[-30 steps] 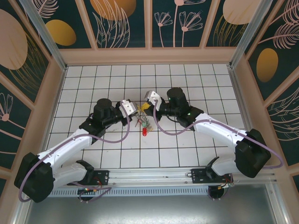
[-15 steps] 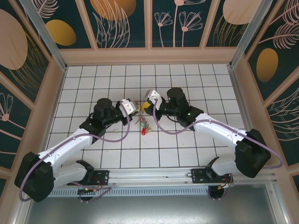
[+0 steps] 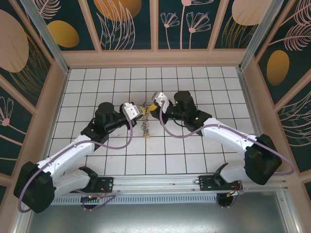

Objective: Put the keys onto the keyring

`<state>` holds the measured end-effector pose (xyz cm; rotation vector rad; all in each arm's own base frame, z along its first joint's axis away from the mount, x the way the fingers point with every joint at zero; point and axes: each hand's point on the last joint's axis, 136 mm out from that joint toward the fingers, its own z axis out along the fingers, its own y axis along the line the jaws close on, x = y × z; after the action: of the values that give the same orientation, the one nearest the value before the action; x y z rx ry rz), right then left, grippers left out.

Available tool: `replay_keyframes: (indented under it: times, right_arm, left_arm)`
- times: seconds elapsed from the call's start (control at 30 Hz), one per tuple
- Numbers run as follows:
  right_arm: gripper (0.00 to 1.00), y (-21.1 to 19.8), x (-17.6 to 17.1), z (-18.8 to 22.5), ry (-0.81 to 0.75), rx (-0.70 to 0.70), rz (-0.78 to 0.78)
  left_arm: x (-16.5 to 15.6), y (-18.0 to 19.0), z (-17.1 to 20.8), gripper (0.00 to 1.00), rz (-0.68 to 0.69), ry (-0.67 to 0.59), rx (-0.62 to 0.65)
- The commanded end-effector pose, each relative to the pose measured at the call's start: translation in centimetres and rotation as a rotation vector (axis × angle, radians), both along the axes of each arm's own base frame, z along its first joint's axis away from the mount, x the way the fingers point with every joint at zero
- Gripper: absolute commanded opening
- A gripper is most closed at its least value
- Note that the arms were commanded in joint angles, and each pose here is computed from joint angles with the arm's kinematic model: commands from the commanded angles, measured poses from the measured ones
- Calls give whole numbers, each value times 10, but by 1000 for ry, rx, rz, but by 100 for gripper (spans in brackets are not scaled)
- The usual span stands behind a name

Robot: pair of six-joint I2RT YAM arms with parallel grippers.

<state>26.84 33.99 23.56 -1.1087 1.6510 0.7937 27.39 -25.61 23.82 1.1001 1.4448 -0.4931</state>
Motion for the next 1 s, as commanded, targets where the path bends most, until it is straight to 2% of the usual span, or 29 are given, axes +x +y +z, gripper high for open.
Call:
replay_keyframes:
  times: [0.0, 0.27, 0.57, 0.97]
  right_arm:
    - [0, -1, 7, 7, 22, 35, -8]
    - [0, 3, -7, 5, 39, 28, 106]
    - [13, -1, -14, 13, 37, 41, 181]
    - [19, -11, -14, 15, 41, 10, 202]
  left_arm:
    - [-11, -6, 45, 0, -61, -127, -108]
    - [-18, -5, 52, 0, -80, -151, -151]
    - [-22, -8, 47, 0, -105, -135, -197]
    - [-24, -10, 49, 0, -122, -135, -230]
